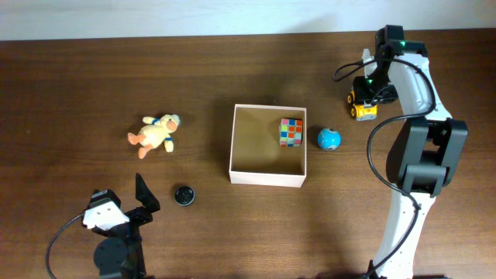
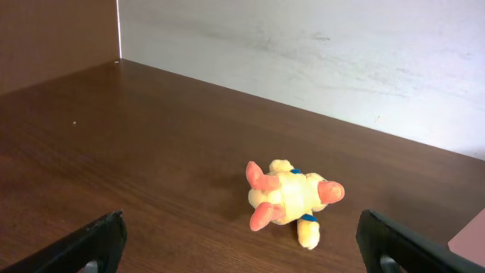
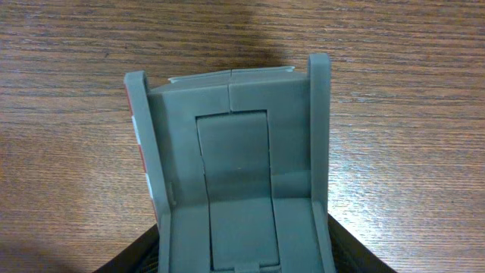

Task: Pack container
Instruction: 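Lower and close the right gripper on the toy truck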

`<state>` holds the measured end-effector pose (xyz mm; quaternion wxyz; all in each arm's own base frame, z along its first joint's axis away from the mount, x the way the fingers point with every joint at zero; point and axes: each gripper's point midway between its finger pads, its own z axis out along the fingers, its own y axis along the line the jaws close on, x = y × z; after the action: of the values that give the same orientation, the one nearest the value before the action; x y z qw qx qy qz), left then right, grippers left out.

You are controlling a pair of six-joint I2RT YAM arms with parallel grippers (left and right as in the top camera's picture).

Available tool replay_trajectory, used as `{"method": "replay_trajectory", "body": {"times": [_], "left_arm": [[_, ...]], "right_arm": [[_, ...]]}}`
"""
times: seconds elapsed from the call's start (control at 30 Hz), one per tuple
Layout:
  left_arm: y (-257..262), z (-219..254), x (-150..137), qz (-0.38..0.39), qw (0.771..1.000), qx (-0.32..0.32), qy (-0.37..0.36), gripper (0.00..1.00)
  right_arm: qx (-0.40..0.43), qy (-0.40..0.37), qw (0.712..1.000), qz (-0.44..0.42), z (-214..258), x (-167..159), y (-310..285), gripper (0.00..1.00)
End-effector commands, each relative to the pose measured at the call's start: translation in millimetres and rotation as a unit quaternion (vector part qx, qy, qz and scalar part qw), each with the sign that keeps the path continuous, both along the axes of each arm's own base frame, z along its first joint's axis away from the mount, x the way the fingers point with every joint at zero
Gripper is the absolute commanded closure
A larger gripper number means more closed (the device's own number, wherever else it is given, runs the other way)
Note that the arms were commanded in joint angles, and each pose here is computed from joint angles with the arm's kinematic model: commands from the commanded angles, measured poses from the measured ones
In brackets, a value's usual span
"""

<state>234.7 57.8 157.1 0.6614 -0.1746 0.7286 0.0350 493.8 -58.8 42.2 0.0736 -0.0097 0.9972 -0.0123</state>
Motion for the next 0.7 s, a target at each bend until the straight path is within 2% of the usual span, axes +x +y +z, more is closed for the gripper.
{"method": "replay_trajectory", "body": {"times": [0.0,0.67], "left_arm": [[-2,0,1,-0.007,1.000,0.008,-0.001,0.01],[-2,0,1,-0.007,1.000,0.008,-0.001,0.01]], "right_arm": [[0.003,0.006,1.000,-0.008,-6,-1,-1,0.49],[-0.001,-0.030,0.999,-0.011,37,15,-2,0.49]]}}
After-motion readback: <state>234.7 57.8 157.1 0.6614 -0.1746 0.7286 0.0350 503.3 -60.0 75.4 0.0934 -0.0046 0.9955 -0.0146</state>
